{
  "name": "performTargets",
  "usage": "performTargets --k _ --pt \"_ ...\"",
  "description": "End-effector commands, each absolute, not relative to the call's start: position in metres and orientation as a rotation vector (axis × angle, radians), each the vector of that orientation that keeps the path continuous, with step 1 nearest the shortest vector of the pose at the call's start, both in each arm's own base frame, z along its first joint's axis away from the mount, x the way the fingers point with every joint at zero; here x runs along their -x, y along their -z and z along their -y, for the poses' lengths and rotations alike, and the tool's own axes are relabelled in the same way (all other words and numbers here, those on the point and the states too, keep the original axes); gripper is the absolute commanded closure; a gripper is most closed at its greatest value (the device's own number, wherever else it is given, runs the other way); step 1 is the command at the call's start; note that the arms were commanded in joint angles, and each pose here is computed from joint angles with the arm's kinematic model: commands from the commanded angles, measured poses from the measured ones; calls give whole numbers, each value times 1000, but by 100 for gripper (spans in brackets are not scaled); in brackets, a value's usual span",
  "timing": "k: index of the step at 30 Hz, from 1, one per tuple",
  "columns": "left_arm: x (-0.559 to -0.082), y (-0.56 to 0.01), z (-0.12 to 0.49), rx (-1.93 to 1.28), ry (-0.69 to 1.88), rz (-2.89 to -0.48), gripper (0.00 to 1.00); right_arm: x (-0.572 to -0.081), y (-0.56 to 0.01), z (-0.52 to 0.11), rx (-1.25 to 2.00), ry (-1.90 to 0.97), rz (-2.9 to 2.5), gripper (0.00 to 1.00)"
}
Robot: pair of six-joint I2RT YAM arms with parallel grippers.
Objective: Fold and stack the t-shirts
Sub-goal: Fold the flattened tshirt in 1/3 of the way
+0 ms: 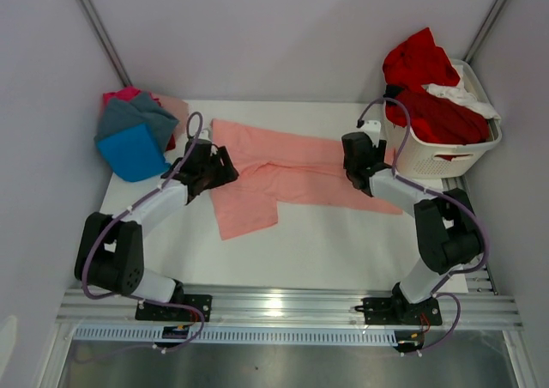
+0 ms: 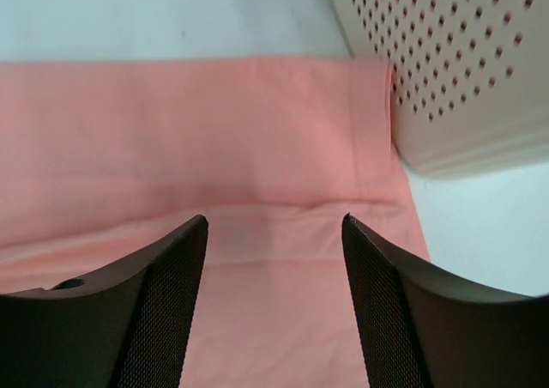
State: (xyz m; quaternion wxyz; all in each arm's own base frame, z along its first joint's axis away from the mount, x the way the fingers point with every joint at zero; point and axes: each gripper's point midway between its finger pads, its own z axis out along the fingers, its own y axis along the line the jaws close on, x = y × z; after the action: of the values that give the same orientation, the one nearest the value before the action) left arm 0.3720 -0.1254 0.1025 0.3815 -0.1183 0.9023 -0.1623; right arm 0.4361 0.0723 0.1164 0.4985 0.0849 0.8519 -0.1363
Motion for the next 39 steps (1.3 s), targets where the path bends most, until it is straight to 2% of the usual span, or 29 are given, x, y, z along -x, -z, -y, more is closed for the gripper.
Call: performTargets --k 1,5,12,21,26,32,35,37,38,39 --pt "-348 -102 135 357 455 -2349 32 -415 -122 -76 -297 325 -2044 32" --pt "-319 -85 128 399 363 -2446 32 -389 -108 -69 -393 375 -2087 32" --pt "-260 -54 120 480 357 -2529 30 -347 -94 -49 -474 466 -2115 31" --pt "-239 -35 124 508 346 -2557 28 -328 -76 -51 -575 249 -2202 28" --pt "-228 -22 132 503 365 -2575 28 -325 -76 -48 -575 257 -2219 28" --pt "-216 -8 136 507 370 -2613 32 -320 -75 -39 -621 267 -2226 28" --pt "-211 -4 135 509 368 -2628 40 -319 -77 -34 -648 279 -2221 28" --pt "-209 -3 137 502 379 -2640 53 -318 -78 -31 -661 287 -2215 28" --pt "-206 -1 136 498 378 -2648 69 -317 -78 -30 -675 284 -2209 28" --pt "-206 -2 137 490 383 -2649 81 -316 -77 -28 -683 287 -2208 28"
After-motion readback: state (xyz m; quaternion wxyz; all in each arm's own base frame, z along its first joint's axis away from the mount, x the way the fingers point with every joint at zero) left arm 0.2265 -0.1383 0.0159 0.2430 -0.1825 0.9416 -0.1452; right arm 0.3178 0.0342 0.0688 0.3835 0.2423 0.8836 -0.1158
